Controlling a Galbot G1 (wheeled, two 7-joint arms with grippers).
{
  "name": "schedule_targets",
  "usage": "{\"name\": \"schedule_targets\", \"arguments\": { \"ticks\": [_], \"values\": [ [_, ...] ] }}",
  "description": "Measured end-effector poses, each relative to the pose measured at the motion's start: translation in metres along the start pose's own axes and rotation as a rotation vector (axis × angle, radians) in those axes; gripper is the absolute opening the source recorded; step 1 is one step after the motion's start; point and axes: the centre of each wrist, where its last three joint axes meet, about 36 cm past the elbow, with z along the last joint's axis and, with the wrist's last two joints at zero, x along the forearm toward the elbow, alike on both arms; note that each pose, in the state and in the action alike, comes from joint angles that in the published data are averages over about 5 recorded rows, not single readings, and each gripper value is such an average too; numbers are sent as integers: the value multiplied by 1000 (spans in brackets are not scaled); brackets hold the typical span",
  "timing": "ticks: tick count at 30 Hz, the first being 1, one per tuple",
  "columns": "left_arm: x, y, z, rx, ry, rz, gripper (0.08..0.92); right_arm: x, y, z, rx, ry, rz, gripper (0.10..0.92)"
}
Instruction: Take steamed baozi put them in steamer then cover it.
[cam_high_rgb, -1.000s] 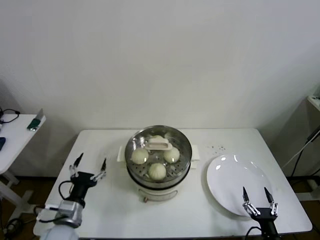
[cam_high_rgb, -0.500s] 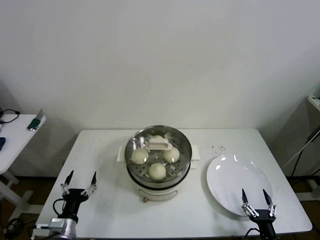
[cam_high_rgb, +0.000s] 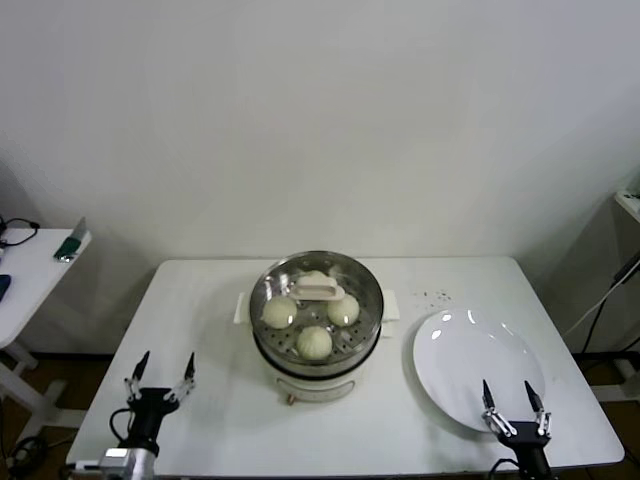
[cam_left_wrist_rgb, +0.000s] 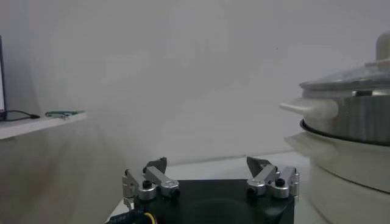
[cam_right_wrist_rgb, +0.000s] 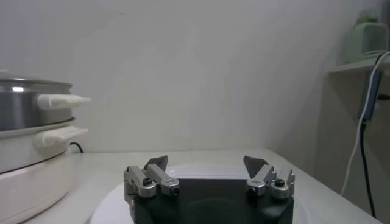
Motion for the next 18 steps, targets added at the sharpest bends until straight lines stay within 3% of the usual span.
{"name": "schedule_targets", "arguments": {
  "ticks": [18],
  "values": [
    [2,-2,3,11,-12,5,823,1,3,-3,-5,11,-5,823]
  ]
}}
